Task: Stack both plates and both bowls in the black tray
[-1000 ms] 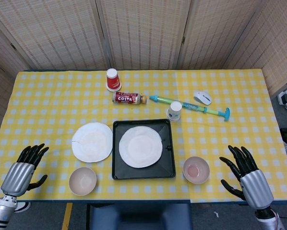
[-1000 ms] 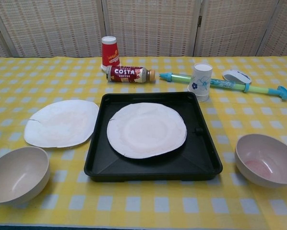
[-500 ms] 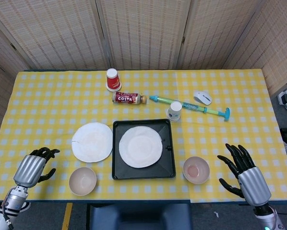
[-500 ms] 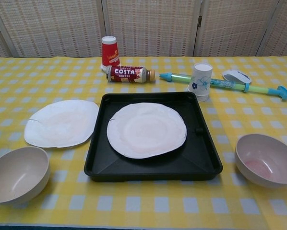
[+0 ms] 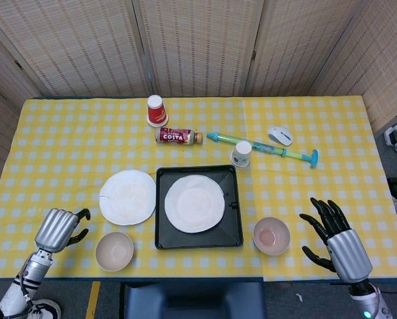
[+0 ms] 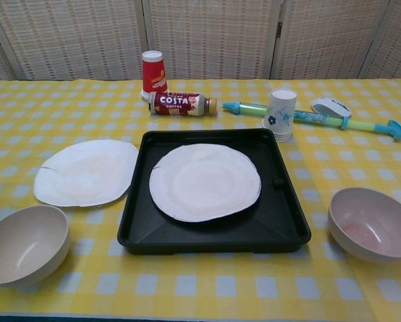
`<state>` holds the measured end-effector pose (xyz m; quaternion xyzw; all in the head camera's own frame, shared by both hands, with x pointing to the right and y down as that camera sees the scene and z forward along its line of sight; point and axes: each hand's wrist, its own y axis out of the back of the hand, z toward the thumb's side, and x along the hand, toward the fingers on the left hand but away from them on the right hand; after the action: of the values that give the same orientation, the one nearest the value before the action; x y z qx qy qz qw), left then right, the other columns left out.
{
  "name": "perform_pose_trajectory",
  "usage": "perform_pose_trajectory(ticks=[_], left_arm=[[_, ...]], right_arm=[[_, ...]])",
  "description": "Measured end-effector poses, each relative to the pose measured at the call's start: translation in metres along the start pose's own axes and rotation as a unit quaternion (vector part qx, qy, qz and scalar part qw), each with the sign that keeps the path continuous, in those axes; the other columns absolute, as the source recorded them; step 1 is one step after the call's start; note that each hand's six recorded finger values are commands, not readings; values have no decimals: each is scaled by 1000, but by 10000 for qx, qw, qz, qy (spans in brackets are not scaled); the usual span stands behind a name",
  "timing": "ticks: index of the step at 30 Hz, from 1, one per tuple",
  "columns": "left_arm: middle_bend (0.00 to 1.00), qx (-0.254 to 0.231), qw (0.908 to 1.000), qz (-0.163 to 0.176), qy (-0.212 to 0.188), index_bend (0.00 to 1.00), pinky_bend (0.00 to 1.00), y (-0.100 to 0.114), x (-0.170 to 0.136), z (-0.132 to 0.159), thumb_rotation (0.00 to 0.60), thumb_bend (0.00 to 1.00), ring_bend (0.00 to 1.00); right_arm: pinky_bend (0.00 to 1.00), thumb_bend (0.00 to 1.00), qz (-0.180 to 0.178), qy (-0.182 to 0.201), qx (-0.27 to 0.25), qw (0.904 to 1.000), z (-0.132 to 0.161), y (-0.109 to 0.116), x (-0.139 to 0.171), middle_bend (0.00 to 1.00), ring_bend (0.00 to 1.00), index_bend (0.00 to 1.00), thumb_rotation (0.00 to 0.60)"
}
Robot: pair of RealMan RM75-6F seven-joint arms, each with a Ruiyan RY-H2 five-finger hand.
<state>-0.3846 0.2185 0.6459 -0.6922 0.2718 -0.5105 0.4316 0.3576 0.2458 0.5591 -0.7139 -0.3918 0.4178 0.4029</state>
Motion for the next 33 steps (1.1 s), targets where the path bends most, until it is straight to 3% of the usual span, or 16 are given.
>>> perform_pose_trajectory(ticks=[15, 33], left_arm=[[1000, -12, 9978, -263, -614, 548, 1000, -33, 31, 31, 600, 271, 972], [1000, -173, 9966, -409, -699, 555, 1000, -52, 60, 40, 600, 284, 979]], right_arm=[[0, 253, 108, -72, -75, 9999, -2, -3, -2, 0, 0, 239, 600], [0, 252, 117, -219, -104, 9996, -10, -2, -6, 0, 0, 239, 600]])
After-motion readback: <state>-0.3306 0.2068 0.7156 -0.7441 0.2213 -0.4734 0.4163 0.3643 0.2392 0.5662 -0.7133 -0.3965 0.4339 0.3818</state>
